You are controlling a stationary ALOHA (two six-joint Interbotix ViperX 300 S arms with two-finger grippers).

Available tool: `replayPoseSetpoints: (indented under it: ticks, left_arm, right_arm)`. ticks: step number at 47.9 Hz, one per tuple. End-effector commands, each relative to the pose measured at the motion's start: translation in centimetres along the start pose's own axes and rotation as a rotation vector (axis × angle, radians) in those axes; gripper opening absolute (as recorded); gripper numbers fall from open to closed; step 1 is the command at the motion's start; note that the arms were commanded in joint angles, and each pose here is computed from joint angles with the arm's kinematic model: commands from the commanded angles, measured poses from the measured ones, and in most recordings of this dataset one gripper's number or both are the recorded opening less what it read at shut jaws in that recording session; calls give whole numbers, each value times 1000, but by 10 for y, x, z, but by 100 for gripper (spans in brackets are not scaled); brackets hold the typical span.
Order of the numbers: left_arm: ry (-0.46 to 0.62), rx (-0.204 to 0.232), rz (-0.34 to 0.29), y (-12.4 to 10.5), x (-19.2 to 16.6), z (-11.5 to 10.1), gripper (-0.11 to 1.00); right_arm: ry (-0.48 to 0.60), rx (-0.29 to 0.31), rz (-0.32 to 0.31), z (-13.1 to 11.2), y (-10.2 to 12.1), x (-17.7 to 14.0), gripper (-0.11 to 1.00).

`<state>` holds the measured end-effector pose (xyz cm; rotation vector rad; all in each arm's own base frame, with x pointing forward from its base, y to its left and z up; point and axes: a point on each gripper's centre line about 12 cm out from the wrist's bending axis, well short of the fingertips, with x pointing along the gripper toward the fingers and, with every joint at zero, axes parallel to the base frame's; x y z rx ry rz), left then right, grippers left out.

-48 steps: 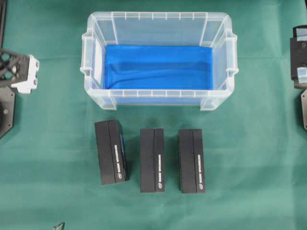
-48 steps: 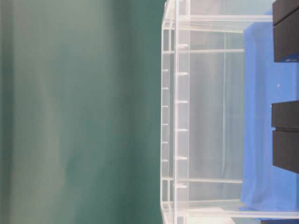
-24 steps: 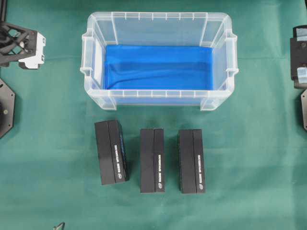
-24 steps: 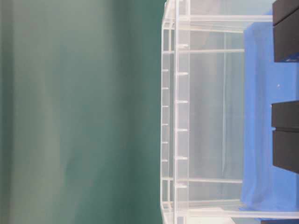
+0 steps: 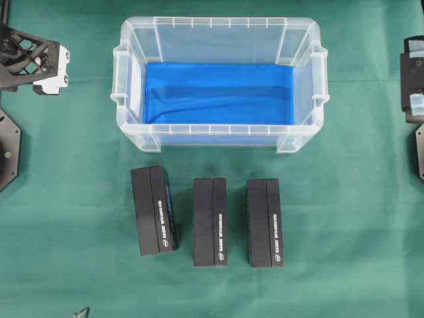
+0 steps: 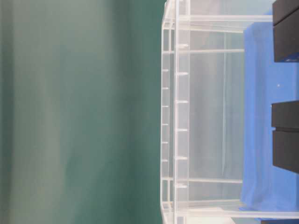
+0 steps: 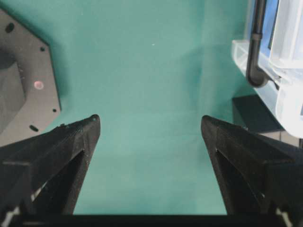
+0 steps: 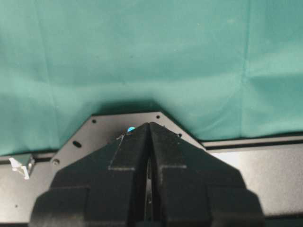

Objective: Take the box out of the case with the left arm.

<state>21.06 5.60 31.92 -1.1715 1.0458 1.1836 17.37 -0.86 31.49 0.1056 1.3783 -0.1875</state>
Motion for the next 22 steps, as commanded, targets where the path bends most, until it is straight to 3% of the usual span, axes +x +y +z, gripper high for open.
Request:
replayPoseSetpoints:
  ticks: [1, 22]
  left_arm:
    - [-5, -12, -28, -2, -8, 2, 83]
    - [-3, -18, -25, -2, -7, 2, 83]
  right_arm:
    - [-9, 2, 0, 2, 0, -2, 0]
    - [-8, 0, -2, 2, 0, -2, 0]
